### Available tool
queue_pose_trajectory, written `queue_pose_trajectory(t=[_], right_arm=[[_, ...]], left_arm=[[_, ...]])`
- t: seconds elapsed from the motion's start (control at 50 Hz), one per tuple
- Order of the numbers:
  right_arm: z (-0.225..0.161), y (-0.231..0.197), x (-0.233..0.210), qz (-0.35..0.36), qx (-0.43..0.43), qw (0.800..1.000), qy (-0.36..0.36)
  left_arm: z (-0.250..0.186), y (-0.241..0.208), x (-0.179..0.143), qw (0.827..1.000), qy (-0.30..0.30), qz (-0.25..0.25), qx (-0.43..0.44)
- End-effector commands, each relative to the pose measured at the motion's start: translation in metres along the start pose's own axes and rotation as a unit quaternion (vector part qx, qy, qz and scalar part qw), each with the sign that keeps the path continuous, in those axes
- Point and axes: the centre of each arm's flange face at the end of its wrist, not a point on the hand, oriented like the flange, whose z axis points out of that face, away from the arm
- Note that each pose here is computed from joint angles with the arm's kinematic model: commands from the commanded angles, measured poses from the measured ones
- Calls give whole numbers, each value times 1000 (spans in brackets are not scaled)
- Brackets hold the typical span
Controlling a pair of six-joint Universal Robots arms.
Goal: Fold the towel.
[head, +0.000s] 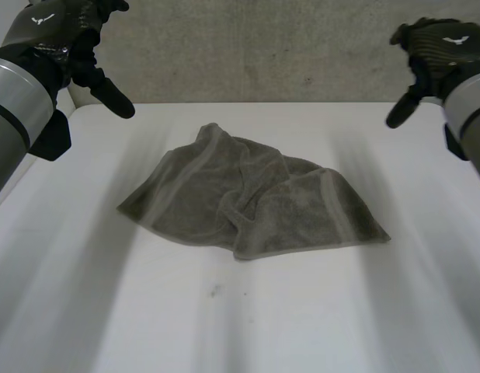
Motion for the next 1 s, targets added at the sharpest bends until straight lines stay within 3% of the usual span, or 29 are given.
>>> queue_pose_trajectory(t=[0.02,0.18,0.58,0.76,0.86,1.0], right_arm=[[-4,-5,17,12,-10,1000,19],[-7,-11,18,10,-10,1000,14],[-6,-16,21,9,-2,1000,1],[-10,-10,6,-52,-15,995,-78],[-6,17,-4,-109,-59,985,-117],[6,53,-11,-140,-99,975,-140]], left_arm=[[-5,-7,-2,1000,-6,1,-26],[1,-9,-18,999,-31,3,-28],[3,-1,-18,999,-27,7,-39],[20,24,-18,998,-22,9,-59],[40,60,-17,995,-6,34,-94],[68,123,-22,982,27,130,-134]])
